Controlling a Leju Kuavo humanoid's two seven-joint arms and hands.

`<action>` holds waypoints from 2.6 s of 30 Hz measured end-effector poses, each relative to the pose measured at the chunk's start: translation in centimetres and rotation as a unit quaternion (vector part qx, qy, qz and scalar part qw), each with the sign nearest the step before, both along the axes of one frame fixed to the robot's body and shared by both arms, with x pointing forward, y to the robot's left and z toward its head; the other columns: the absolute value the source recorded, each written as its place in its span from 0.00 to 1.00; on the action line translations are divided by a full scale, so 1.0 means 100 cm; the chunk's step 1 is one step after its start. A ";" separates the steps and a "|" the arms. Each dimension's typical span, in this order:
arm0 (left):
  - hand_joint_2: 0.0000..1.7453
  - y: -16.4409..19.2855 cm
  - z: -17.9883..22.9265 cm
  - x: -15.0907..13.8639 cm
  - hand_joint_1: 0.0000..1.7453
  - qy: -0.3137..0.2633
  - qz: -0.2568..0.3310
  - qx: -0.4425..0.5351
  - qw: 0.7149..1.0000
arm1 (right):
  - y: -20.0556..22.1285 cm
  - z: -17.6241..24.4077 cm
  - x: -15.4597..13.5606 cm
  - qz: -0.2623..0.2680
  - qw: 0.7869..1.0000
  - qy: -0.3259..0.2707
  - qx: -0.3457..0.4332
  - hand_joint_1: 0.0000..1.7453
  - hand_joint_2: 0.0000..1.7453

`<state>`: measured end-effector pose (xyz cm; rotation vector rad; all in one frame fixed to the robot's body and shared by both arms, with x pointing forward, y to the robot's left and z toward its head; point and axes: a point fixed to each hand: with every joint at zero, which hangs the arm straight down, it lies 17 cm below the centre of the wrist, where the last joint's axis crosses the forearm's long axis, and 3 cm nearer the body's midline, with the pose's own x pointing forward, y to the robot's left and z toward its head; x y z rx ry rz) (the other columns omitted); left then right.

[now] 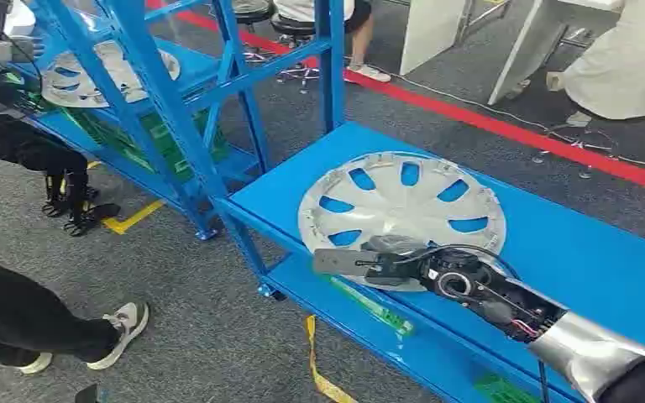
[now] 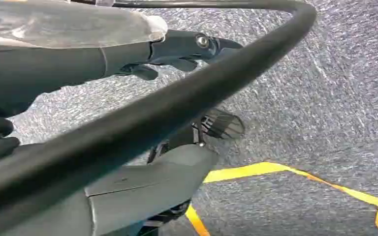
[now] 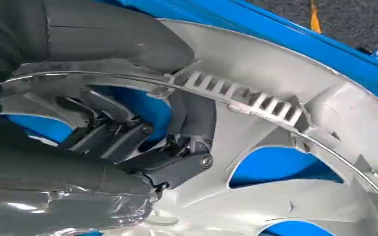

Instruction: Take the parts from the cabinet and place them on the table.

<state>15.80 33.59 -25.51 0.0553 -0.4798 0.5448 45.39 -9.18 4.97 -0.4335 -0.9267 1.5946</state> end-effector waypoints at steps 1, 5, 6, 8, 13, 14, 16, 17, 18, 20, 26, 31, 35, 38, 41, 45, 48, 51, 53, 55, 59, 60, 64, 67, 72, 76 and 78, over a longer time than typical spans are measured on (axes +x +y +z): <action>1.00 0.000 0.000 0.000 0.00 0.000 0.000 0.000 1.000 | 0.000 0.000 0.000 0.000 1.000 0.000 0.000 1.00 1.00; 1.00 0.000 0.000 0.000 0.00 0.000 0.002 0.000 1.000 | 0.000 -0.002 -0.001 0.003 1.000 0.001 -0.002 0.00 1.00; 1.00 0.001 0.000 0.000 0.00 0.000 0.002 0.000 1.000 | 0.000 -0.004 -0.001 0.004 1.000 0.002 -0.003 0.00 1.00; 1.00 0.000 0.000 0.000 0.00 0.000 0.002 0.000 1.000 | -0.001 -0.010 -0.004 0.006 1.000 0.006 -0.007 0.00 1.00; 1.00 0.001 0.000 0.000 0.00 0.000 0.005 0.000 1.000 | 0.005 -0.015 -0.007 0.012 1.000 0.008 -0.006 0.00 1.00; 1.00 0.001 0.000 -0.001 0.00 0.001 0.006 0.000 1.000 | 0.006 -0.015 -0.007 0.014 1.000 0.008 -0.005 0.00 1.00; 1.00 0.002 0.000 -0.001 0.00 0.001 0.008 0.000 1.000 | 0.008 -0.015 -0.008 0.016 1.000 0.009 -0.005 0.00 1.00; 1.00 0.002 0.000 -0.001 0.00 0.001 0.008 0.000 1.000 | 0.008 -0.016 -0.008 0.016 1.000 0.009 -0.005 0.00 1.00; 1.00 0.002 0.000 -0.001 0.00 0.001 0.008 0.000 1.000 | 0.009 -0.016 -0.008 0.017 1.000 0.010 -0.005 0.00 1.00; 1.00 0.002 0.000 -0.001 0.00 0.001 0.008 0.000 1.000 | 0.009 -0.016 -0.008 0.017 1.000 0.010 -0.005 0.00 1.00; 1.00 0.002 0.000 -0.001 0.00 0.001 0.008 0.000 1.000 | 0.009 -0.016 -0.008 0.018 1.000 0.010 -0.005 0.00 1.00; 1.00 0.002 0.000 -0.001 0.00 0.002 0.009 0.001 1.000 | 0.013 -0.022 -0.012 0.023 1.000 0.016 -0.009 0.81 1.00; 1.00 0.002 0.000 -0.001 0.00 0.003 0.009 0.002 1.000 | 0.014 -0.023 -0.014 0.025 0.999 0.018 -0.009 1.00 1.00; 1.00 0.002 0.000 -0.001 0.00 0.002 0.010 0.001 1.000 | 0.013 -0.025 -0.015 0.023 0.999 0.020 -0.010 1.00 1.00; 1.00 0.002 0.000 -0.001 0.00 0.003 0.010 0.001 1.000 | 0.013 -0.025 -0.014 0.022 1.000 0.019 -0.010 1.00 1.00; 1.00 0.002 -0.001 -0.001 0.00 0.003 0.010 0.001 1.000 | 0.012 -0.026 -0.013 0.019 1.000 0.017 -0.011 1.00 1.00; 1.00 0.003 0.000 -0.001 0.00 0.003 0.015 0.001 1.000 | 0.010 -0.027 -0.012 0.016 1.000 0.016 -0.011 1.00 1.00; 1.00 0.003 0.000 -0.001 0.00 0.003 0.015 0.001 1.000 | 0.009 -0.026 -0.011 0.012 1.000 0.013 -0.011 1.00 1.00; 1.00 0.003 0.000 -0.001 0.00 0.002 0.015 0.001 1.000 | 0.009 -0.026 -0.010 0.008 1.000 0.012 -0.011 1.00 1.00; 1.00 0.003 0.000 -0.001 0.00 0.002 0.014 0.001 1.000 | 0.007 -0.025 -0.009 0.003 1.000 0.011 -0.012 1.00 1.00; 1.00 0.003 0.000 0.000 0.00 -0.003 0.010 0.001 1.000 | 0.005 -0.024 -0.006 -0.012 1.000 0.007 -0.008 1.00 1.00; 1.00 0.003 0.001 0.001 0.00 -0.003 0.010 0.002 1.000 | 0.005 -0.023 -0.006 -0.016 1.000 0.006 -0.004 1.00 1.00; 1.00 0.004 0.001 0.000 0.00 -0.003 0.012 0.004 1.000 | 0.002 -0.018 -0.001 -0.036 0.999 -0.002 0.010 1.00 1.00; 1.00 0.005 0.000 -0.001 0.00 -0.002 0.016 0.005 1.000 | -0.003 -0.018 0.001 -0.050 0.999 -0.002 0.019 1.00 1.00; 1.00 0.007 0.000 -0.001 0.00 -0.002 0.023 0.003 1.000 | -0.003 -0.009 0.006 -0.105 0.989 -0.003 0.107 1.00 1.00; 1.00 0.008 0.000 -0.003 0.00 -0.001 0.030 0.002 1.000 | -0.003 0.021 0.017 -0.145 0.964 -0.001 0.223 1.00 1.00; 1.00 0.009 0.000 -0.003 0.00 -0.001 0.031 0.003 1.000 | -0.003 0.037 0.022 -0.155 0.950 -0.006 0.272 1.00 1.00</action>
